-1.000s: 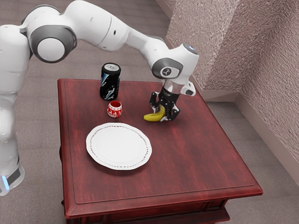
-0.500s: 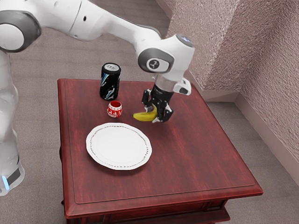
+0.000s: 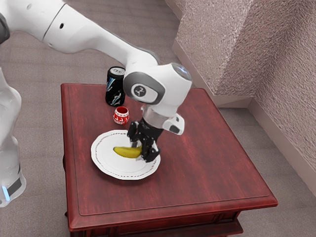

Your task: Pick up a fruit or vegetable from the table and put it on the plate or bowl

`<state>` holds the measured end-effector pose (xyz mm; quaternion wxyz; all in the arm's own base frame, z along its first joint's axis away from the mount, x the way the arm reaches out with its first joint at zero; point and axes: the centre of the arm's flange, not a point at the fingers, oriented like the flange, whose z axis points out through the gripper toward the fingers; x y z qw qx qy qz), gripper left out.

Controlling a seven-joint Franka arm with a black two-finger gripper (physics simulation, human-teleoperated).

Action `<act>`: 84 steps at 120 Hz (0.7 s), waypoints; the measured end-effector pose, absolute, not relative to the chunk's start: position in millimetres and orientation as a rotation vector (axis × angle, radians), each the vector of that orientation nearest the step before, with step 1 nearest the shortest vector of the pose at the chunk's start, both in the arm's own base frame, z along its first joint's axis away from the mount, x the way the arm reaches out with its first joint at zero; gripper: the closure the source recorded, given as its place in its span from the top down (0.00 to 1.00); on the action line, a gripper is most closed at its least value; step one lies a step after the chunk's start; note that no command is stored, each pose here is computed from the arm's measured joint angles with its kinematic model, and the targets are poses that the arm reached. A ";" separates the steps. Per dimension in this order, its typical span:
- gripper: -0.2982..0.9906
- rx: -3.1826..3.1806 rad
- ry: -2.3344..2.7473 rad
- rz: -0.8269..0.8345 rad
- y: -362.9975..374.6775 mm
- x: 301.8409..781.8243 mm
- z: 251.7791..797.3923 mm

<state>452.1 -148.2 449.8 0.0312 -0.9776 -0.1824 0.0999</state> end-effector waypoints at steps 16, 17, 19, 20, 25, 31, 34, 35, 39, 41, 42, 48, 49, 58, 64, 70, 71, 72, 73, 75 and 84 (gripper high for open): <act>0.40 -3.011 -0.551 0.317 -164.3 440.0 448.5; 0.41 -3.010 -0.552 0.318 -164.6 439.8 448.2; 0.45 -3.010 -0.554 0.320 -165.0 439.5 448.0; 0.47 -3.010 -0.556 0.321 -165.2 439.4 447.9; 0.55 -3.010 -0.563 0.323 -165.8 439.2 447.8; 0.61 -3.010 -0.571 0.323 -166.2 439.3 448.3; 0.64 -3.010 -0.574 0.322 -166.5 439.4 448.8; 0.65 -3.010 -0.575 0.321 -166.7 439.5 449.0; 0.67 -3.011 -0.578 0.319 -167.3 439.7 449.9; 0.68 -3.011 -0.579 0.316 -168.0 439.9 450.8; 0.69 -3.012 -0.578 0.314 -168.5 439.9 451.3; 0.71 -3.029 -0.569 0.265 -174.3 445.3 468.4; 0.71 -3.036 -0.565 0.243 -175.4 448.3 476.1; 0.74 -3.065 -0.517 -0.009 -172.7 476.2 557.2; 0.75 -3.044 -0.531 -0.136 -141.9 500.1 597.0; 0.75 -3.003 -0.578 -0.225 -94.2 528.7 625.0; 0.75 -2.994 -0.583 -0.236 -86.4 532.0 628.5; 0.75 -2.985 -0.588 -0.246 -79.1 534.9 631.5; 0.76 -2.976 -0.591 -0.255 -72.3 537.3 634.5; 0.76 -2.960 -0.594 -0.269 -60.0 541.2 639.0; 0.76 -2.913 -0.564 -0.282 -27.3 549.1 646.3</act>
